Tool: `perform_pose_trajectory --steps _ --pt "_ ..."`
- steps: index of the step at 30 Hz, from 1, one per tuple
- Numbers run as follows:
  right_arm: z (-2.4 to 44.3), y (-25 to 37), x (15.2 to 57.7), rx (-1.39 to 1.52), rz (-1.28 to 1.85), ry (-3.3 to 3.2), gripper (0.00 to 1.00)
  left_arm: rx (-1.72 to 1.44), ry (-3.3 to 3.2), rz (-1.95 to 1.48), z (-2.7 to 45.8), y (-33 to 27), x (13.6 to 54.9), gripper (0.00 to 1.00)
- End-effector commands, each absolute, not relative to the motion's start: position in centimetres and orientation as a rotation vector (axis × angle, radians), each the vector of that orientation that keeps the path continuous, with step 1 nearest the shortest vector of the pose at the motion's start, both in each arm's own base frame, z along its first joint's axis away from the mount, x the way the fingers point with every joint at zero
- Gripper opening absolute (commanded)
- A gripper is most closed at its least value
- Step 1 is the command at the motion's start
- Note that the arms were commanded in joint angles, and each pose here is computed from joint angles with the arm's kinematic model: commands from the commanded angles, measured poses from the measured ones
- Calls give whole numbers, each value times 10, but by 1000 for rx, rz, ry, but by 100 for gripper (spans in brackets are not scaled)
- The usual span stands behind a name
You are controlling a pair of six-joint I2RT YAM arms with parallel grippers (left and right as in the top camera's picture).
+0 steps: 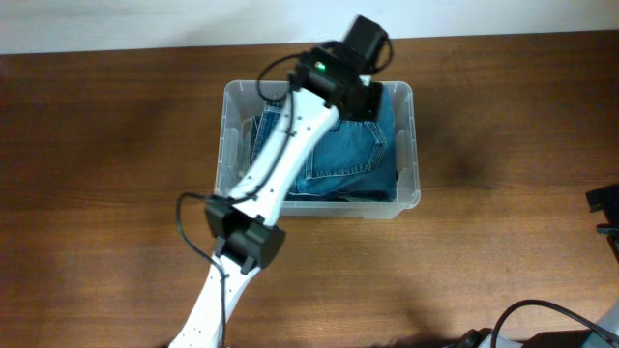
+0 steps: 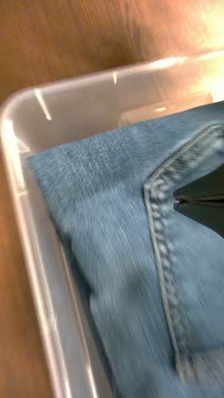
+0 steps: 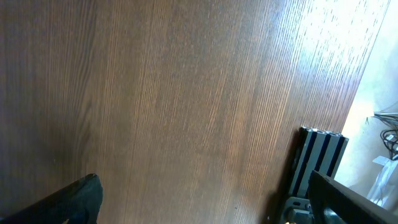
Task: Pack container
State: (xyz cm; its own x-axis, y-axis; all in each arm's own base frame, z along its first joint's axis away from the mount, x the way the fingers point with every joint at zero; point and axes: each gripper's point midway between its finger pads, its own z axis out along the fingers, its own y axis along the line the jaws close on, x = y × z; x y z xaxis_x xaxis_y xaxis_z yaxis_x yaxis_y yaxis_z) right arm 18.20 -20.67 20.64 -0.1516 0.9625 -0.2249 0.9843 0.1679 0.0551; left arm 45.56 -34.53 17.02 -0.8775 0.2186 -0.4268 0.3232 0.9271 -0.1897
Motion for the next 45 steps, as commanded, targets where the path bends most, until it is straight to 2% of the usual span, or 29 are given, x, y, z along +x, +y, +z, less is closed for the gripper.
perform_pose_trajectory --steps 1,2,5,9,16,21,25,35,45 --pt "206 -207 180 1910 -160 2224 98 431 2774 -262 106 -350 456 1" --pt "206 -207 180 1910 -160 2223 98 444 2806 -243 85 -355 453 1" --pt "206 -207 180 1910 -160 2224 98 461 2837 -221 62 -358 450 1" --pt "206 -207 180 1910 -160 2224 98 465 2833 -225 57 -362 450 1" --pt "206 -207 180 1910 -160 2224 98 449 2752 -280 116 -360 451 1" --pt "206 -207 180 1910 -160 2223 98 450 2738 -293 164 -347 432 1" --pt "206 -207 180 1910 -160 2224 98 476 2791 -318 178 -342 407 1" --pt "206 -207 180 1910 -160 2224 98 548 2921 -309 159 -356 366 1" --pt "206 -207 180 1910 -160 2223 98 575 3056 -197 106 -365 343 1"
